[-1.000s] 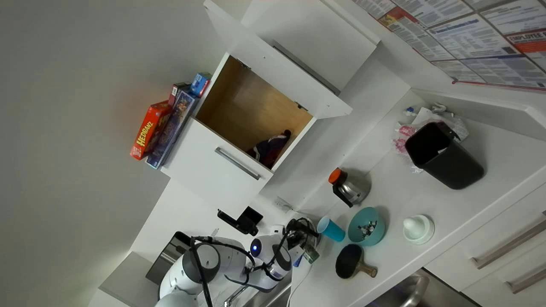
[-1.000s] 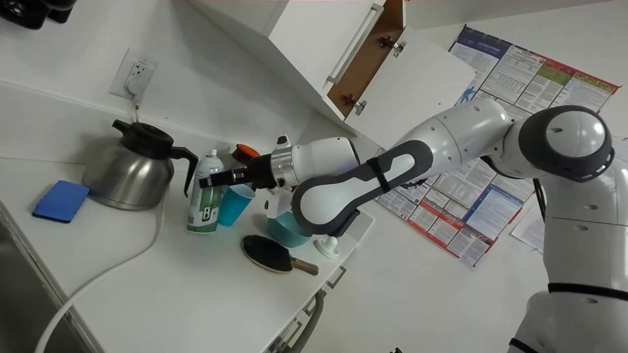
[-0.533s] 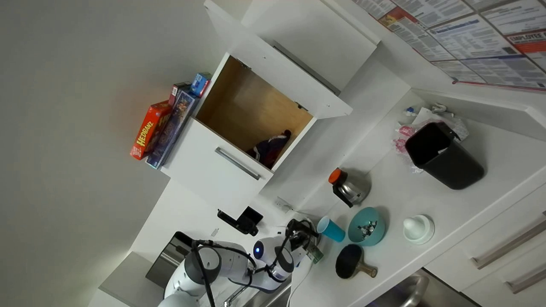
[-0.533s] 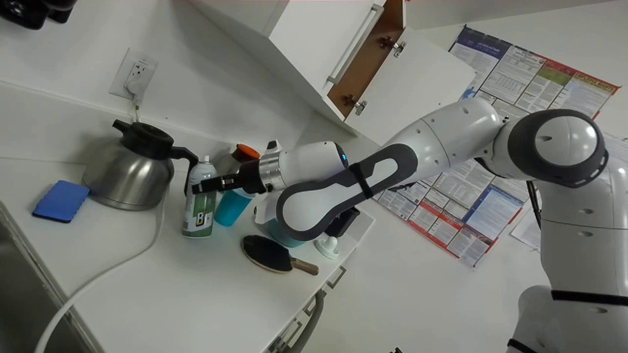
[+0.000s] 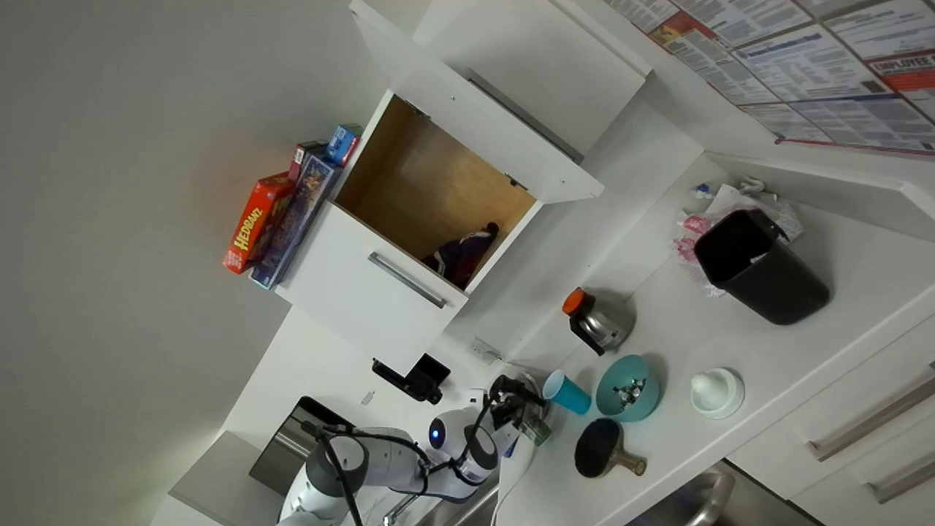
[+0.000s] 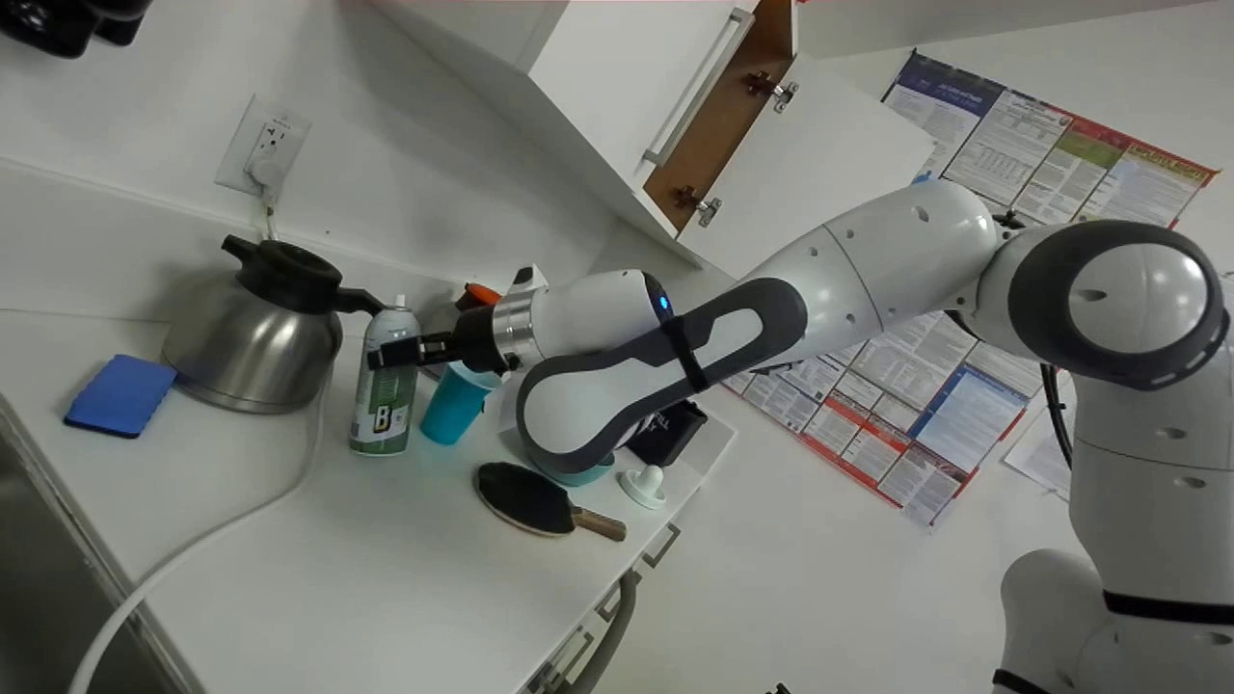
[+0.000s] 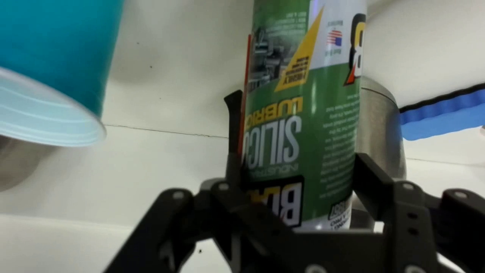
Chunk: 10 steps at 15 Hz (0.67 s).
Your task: Take the can from the cabinet and put it on the counter
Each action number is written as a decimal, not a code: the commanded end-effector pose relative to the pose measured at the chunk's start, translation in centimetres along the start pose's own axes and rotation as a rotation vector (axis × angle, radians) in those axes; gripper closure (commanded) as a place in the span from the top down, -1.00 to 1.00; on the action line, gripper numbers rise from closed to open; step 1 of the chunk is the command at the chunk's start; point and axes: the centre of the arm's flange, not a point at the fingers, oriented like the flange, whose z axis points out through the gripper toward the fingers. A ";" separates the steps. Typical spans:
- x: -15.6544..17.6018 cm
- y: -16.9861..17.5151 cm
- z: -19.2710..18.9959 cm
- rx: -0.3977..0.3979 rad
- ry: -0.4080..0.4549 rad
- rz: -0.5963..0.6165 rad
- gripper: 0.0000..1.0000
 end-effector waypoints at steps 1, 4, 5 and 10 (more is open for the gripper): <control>-6.2 -1.5 -3.6 -0.072 0.064 0.015 -0.04; -5.5 -2.9 -5.8 -0.112 0.071 0.031 -0.04; -5.6 -3.4 -6.5 -0.132 0.072 0.047 -0.04; -7.5 -4.3 -9.3 -0.287 0.097 0.175 -0.04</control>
